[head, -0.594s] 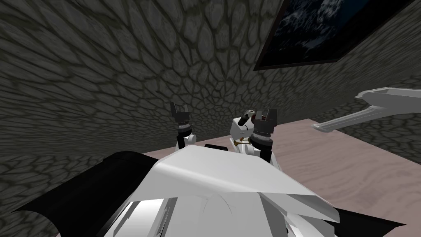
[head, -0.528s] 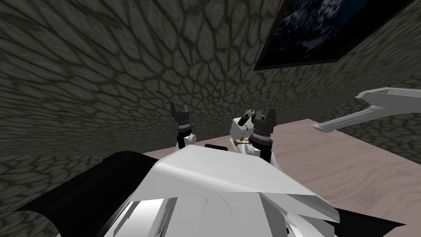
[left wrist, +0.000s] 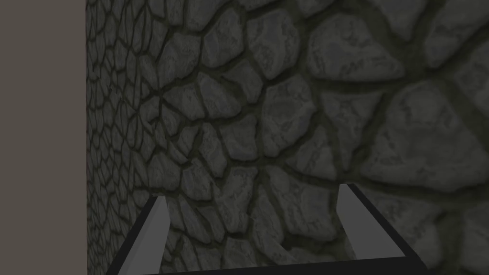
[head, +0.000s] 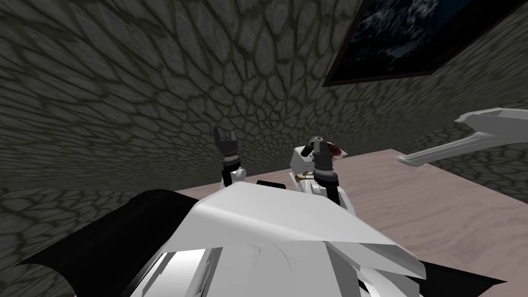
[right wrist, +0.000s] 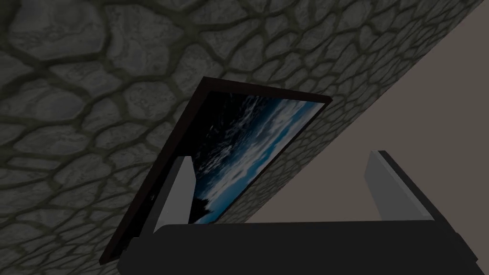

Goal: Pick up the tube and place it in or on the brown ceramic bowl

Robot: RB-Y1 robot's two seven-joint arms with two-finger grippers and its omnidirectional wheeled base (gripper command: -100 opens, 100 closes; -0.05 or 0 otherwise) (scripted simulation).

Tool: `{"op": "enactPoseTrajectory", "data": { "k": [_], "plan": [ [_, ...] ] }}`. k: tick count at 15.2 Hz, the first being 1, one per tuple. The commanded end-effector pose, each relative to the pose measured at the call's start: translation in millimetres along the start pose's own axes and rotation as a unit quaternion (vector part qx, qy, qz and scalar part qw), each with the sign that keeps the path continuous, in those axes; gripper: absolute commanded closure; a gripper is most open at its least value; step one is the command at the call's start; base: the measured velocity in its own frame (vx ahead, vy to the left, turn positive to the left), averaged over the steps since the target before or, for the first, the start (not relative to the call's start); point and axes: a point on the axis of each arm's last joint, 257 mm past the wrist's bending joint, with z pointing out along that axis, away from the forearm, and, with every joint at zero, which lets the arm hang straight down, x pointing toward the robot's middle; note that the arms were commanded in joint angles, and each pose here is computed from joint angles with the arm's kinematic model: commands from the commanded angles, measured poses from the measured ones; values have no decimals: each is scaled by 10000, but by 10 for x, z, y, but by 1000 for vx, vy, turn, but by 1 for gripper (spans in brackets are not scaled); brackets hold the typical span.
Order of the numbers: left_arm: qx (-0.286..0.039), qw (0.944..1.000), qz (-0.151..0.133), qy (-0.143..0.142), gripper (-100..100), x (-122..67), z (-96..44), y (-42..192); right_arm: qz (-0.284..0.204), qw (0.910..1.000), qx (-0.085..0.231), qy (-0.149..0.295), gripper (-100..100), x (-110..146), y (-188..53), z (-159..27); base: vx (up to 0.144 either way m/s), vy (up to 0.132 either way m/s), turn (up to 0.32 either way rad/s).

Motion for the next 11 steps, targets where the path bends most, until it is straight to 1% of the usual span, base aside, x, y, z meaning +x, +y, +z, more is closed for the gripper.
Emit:
{"op": "enactPoseTrajectory", "data": {
  "k": [1,2,3,4,5,6,7,9,10,11],
  "plan": [
    [0,10000,0,0,0,0,0,0,-163,9993,100,324,-100,114,-164,-63,-52,50,45],
    [0,10000,0,0,0,0,0,0,-187,9991,90,382,-100,120,-164,-66,-45,46,38],
    [0,10000,0,0,0,0,0,0,-301,9978,142,578,-100,181,-260,-105,-57,54,51],
    [0,10000,0,0,0,0,0,0,-333,9971,168,660,-100,194,-295,-126,-59,55,47],
    [0,10000,0,0,0,0,0,0,-446,9951,241,844,-100,250,-411,-175,-59,49,53],
    [0,10000,0,0,0,0,0,0,-490,9940,255,945,-100,259,-440,-195,-54,45,43],
    [0,10000,0,0,0,0,0,0,-609,9913,315,1123,-100,306,-549,-242,-58,63,68],
    [0,10000,0,0,0,0,0,0,-667,9893,348,1248,-100,312,-598,-275,-46,50,35],
    [0,10000,0,0,0,0,0,0,-816,9846,448,1479,-100,352,-752,-351,-29,54,53],
    [0,10000,0,0,0,0,0,0,-853,9832,451,1550,-100,350,-767,-364,-34,60,62]
  ]
}}
